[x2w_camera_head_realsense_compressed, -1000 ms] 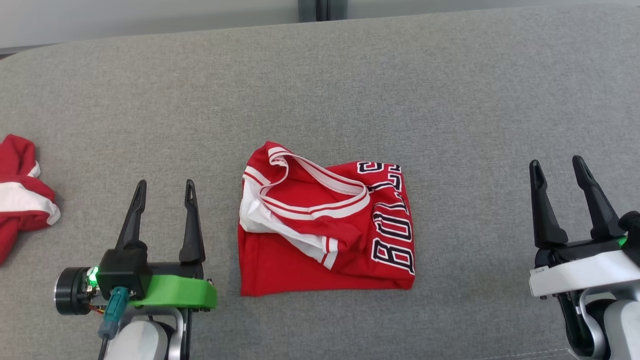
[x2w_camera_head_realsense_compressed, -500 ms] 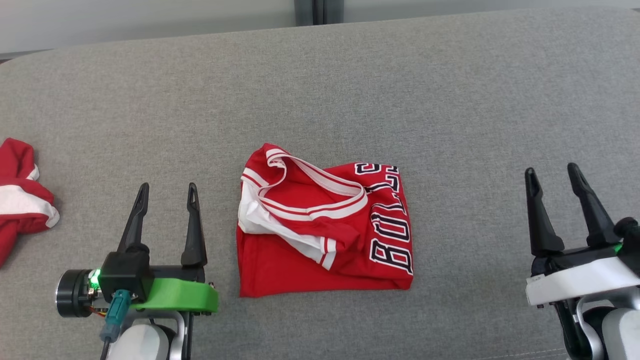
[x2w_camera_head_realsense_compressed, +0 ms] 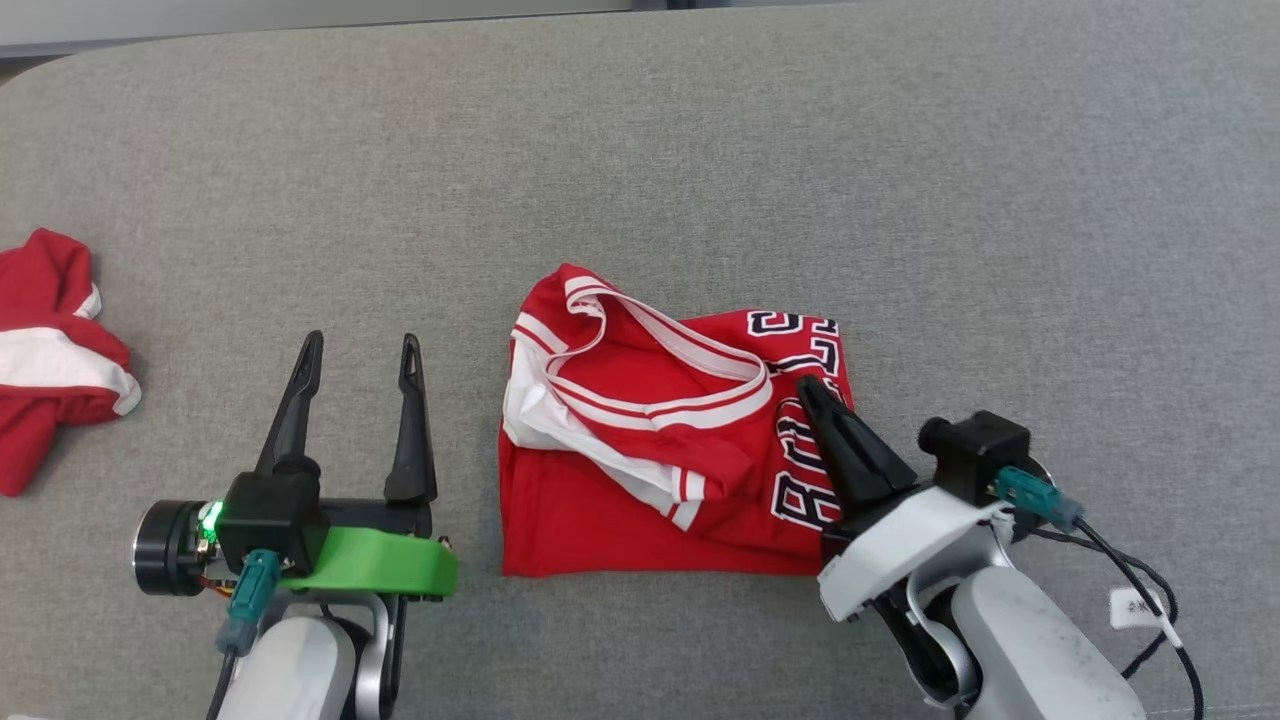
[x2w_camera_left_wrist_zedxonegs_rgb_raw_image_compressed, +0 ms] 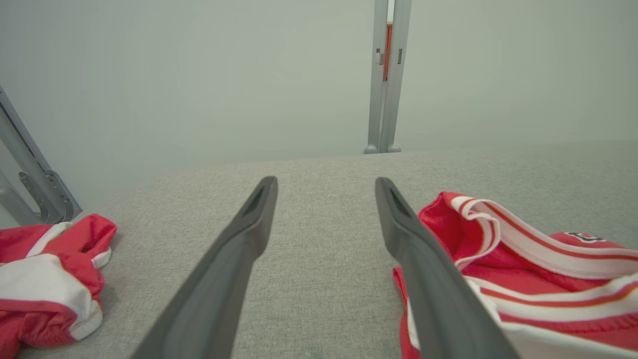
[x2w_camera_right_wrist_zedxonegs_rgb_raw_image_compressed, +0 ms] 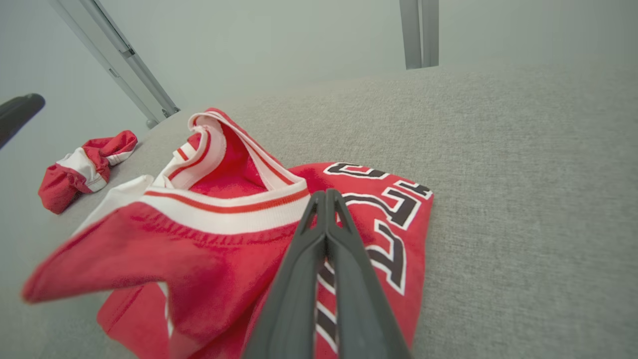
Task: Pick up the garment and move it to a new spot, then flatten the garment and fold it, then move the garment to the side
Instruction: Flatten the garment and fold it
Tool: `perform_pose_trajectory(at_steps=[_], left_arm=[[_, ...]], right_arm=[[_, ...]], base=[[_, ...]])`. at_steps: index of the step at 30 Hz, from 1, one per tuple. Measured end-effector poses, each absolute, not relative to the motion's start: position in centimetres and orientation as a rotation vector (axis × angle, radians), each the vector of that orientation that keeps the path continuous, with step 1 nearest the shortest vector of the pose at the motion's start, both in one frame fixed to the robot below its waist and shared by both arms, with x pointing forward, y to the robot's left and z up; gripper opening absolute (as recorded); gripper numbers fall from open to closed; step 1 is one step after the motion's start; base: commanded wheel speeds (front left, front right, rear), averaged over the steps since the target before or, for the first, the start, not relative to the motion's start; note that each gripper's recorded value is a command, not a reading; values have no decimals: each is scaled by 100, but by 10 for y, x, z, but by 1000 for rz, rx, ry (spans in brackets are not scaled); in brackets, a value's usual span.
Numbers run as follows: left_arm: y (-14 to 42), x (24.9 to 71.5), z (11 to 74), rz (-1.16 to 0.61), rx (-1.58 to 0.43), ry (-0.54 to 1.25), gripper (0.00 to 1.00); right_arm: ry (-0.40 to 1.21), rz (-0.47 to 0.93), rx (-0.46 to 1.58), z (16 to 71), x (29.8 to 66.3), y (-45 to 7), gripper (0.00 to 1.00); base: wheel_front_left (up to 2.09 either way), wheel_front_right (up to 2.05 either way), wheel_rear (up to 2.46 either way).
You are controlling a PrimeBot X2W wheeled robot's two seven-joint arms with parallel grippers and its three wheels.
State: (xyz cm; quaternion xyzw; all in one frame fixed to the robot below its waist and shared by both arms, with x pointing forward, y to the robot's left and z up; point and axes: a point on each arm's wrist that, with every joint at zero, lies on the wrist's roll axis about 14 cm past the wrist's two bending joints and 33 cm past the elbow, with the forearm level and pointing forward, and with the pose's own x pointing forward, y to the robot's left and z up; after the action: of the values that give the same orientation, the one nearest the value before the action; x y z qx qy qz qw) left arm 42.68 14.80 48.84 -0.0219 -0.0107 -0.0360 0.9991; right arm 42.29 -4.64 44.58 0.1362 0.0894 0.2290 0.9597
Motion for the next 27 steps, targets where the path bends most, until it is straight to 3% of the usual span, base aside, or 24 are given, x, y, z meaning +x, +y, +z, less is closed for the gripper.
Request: perform_pose_trajectory(at_steps=[13,27], left_arm=[[154,427,483,-54,-43,-11,100],[153,429,482,-58,-48,-12,100]], right_arm=[[286,633,276,418,416,13,0],[397,836,292,408,374,70,0]], base=[[0,0,0],[0,0,0]])
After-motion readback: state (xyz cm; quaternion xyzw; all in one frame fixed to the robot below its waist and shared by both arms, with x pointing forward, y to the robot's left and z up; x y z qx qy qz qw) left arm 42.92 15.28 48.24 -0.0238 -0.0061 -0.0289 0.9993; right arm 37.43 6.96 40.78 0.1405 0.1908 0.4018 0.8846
